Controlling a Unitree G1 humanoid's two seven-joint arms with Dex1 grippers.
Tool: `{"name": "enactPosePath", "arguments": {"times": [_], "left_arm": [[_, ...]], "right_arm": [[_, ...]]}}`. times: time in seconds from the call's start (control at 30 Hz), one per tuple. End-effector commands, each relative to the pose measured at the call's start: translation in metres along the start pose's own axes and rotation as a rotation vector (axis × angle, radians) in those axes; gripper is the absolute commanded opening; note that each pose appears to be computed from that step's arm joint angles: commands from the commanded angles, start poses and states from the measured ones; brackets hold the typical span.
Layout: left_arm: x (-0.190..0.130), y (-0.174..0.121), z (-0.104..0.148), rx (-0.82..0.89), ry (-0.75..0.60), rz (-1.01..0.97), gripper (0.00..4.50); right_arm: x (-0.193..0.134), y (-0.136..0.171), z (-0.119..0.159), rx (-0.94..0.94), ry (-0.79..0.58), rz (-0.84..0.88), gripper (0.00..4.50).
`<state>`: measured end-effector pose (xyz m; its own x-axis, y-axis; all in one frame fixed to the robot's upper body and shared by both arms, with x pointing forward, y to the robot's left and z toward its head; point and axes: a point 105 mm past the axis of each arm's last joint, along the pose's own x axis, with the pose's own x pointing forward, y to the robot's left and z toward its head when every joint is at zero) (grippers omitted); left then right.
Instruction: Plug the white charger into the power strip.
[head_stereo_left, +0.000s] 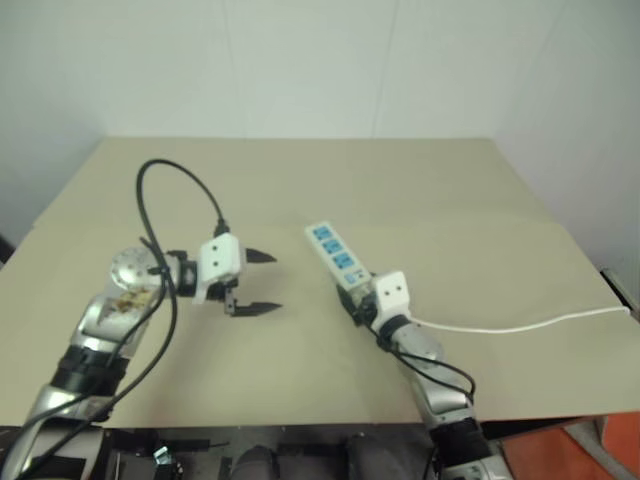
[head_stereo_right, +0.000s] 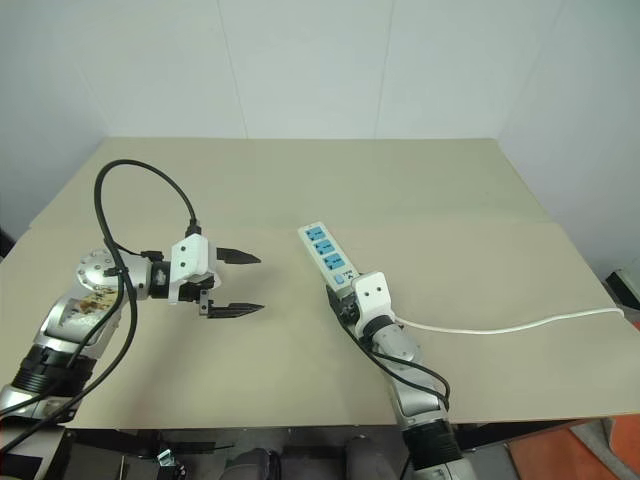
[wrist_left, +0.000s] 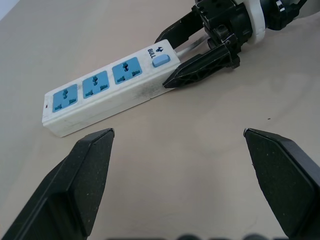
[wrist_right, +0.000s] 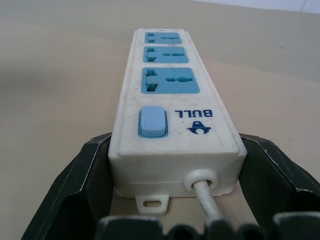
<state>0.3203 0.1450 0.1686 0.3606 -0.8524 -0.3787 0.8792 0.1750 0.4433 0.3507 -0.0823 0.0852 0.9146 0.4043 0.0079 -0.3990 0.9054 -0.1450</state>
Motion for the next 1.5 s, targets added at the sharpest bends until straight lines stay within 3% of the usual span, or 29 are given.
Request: {"name": "enactPosePath", "arguments": {"times": [0.03, 0.27, 0.4, 0.5, 0.67, 0.9, 1.07, 1.2, 1.5], "left_arm": [[-0.007, 0.001, 0.005, 0.060, 0.006, -0.028, 4.50], [-0.022, 0.033, 0.019, 0.164, 0.046, -0.089, 4.50], [-0.029, 0.060, 0.027, 0.209, 0.111, -0.136, 4.50], [-0.029, 0.073, 0.034, 0.351, 0.198, -0.214, 4.50], [-0.028, 0.082, 0.030, 0.509, 0.395, -0.346, 4.50], [-0.027, 0.076, 0.022, 0.684, 0.606, -0.590, 4.50], [-0.017, 0.069, 0.022, 0.739, 0.616, -0.684, 4.50], [-0.013, 0.057, 0.007, 0.839, 0.660, -0.824, 4.50], [-0.015, 0.056, -0.004, 0.851, 0.713, -0.871, 4.50]], "right_arm": [[-0.005, -0.007, -0.004, -0.010, 0.001, 0.040, 3.40], [-0.031, -0.044, 0.009, 0.015, -0.042, 0.228, 3.40], [-0.051, -0.036, 0.016, -0.027, -0.042, 0.501, 3.40], [-0.066, -0.025, 0.013, -0.074, 0.011, 0.710, 3.40], [-0.073, -0.015, 0.009, -0.084, 0.075, 0.881, 3.40], [-0.061, -0.011, 0.004, -0.114, 0.093, 0.899, 3.40], [-0.057, -0.007, -0.001, -0.135, 0.123, 0.900, 3.40], [-0.058, -0.002, -0.002, -0.141, 0.122, 0.909, 3.40], [-0.057, 0.001, -0.003, -0.146, 0.130, 0.891, 3.40]]}}
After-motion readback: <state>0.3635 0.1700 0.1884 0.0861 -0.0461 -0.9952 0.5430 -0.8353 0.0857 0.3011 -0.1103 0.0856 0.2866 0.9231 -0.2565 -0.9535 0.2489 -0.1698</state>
